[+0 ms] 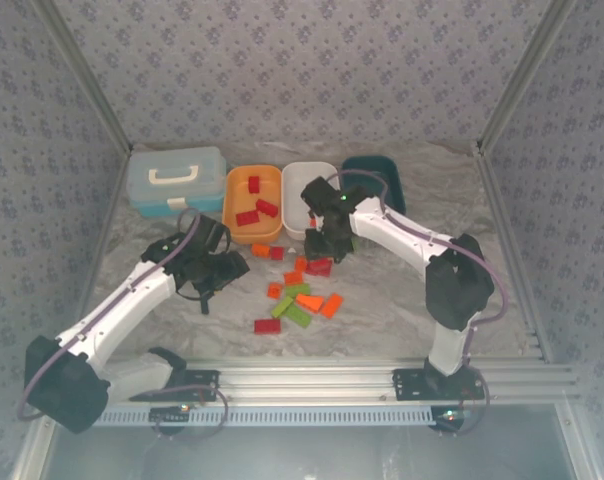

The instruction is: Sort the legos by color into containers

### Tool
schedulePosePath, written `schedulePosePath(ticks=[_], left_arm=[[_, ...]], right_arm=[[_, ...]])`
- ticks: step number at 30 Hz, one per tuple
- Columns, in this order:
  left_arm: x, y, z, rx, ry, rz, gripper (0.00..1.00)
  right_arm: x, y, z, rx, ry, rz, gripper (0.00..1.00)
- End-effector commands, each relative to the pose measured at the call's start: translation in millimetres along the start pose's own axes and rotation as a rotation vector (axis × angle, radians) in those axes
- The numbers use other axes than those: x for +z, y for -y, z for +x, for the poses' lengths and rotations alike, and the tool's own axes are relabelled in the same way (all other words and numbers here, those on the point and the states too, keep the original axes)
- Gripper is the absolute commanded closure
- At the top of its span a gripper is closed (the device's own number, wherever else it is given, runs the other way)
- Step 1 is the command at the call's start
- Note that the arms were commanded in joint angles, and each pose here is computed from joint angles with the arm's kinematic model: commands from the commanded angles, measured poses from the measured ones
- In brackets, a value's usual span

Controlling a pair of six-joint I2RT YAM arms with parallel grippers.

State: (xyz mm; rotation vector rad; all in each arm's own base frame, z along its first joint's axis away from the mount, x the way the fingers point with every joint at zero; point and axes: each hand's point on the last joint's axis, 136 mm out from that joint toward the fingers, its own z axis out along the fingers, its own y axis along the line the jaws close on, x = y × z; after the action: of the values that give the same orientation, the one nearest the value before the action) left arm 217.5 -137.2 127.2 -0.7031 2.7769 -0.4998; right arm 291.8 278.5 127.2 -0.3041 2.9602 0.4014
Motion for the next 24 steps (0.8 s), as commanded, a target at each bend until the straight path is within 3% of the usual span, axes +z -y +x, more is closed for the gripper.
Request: schedulePosePath(ticks=[1, 12, 19, 24], left_arm=[[-7.8, 0.3, -3.1, 0.016, 0.010, -0.016, 0.31], [-11.7, -1.1, -1.1, 0.040, 0.001, -0.024, 0.31], [-14.2, 3.0, -1.1, 0.086, -0.007, -0.015, 0.31], [-11.4, 7.6, -0.1, 0.111, -0.023, -0.001, 0.31]], right_arm=[[-9.3, -23.4, -33.9, 0.026, 0.054, -0.061, 0.64], [15.2, -94.8, -150.4, 0.051, 0.229, -0.217, 0.64], [62.1, -102.8, -155.3, 0.105, 0.163, -0.203, 0.62], [72.0, -102.3, -152.0, 0.116, 0.150, -0.185, 0.56]])
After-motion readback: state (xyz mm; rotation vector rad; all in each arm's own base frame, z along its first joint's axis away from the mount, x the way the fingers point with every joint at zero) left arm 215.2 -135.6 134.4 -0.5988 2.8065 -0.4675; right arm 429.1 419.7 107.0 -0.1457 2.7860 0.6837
